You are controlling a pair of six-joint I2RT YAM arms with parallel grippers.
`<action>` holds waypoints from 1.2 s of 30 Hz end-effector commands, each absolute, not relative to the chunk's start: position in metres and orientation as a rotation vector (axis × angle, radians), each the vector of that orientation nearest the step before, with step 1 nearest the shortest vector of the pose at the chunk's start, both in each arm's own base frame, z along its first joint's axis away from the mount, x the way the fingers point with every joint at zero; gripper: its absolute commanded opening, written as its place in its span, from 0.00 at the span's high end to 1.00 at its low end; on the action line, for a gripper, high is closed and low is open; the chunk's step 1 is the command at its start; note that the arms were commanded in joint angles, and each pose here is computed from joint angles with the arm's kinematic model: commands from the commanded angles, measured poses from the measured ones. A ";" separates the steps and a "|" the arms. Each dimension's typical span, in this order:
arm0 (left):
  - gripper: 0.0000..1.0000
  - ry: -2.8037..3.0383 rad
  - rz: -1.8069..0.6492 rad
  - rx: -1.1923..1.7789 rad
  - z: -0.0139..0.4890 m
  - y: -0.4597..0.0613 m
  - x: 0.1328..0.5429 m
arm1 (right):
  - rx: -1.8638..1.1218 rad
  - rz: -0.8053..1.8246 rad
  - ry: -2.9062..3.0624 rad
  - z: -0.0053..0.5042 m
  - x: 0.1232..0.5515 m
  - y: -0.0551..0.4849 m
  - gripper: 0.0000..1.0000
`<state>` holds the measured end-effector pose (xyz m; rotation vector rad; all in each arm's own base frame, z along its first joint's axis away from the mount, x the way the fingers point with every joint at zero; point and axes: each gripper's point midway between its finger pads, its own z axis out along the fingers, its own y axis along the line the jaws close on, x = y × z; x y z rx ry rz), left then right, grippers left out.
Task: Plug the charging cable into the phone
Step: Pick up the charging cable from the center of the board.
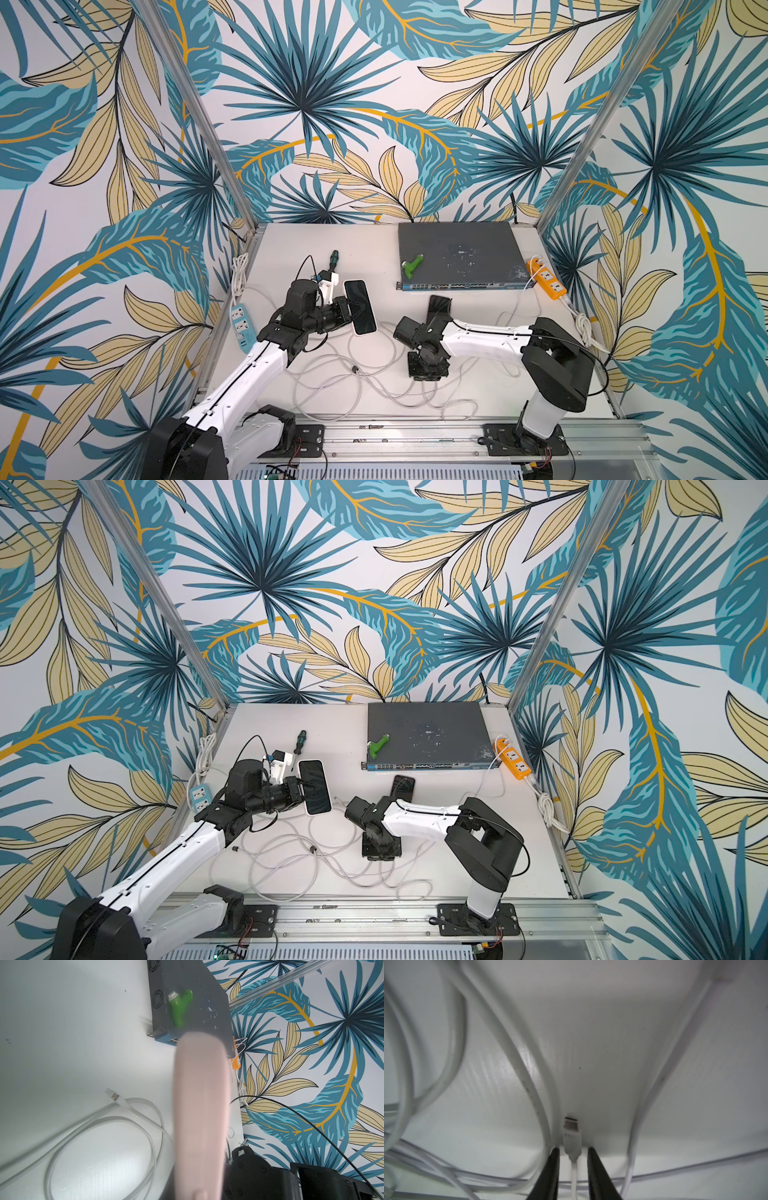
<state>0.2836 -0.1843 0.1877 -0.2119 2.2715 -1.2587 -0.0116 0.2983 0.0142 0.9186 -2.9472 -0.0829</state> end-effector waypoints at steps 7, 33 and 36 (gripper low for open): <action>1.00 2.191 -1.269 -0.153 0.211 -0.186 0.292 | 0.898 -0.095 -2.959 -0.002 -0.001 0.291 0.79; 1.00 2.210 -1.262 -0.132 0.213 -0.185 0.283 | 0.819 -0.156 -2.965 -0.009 0.011 0.292 0.91; 1.00 2.209 -1.263 -0.132 0.212 -0.184 0.282 | 0.834 -0.180 -2.992 -0.001 0.015 0.294 1.00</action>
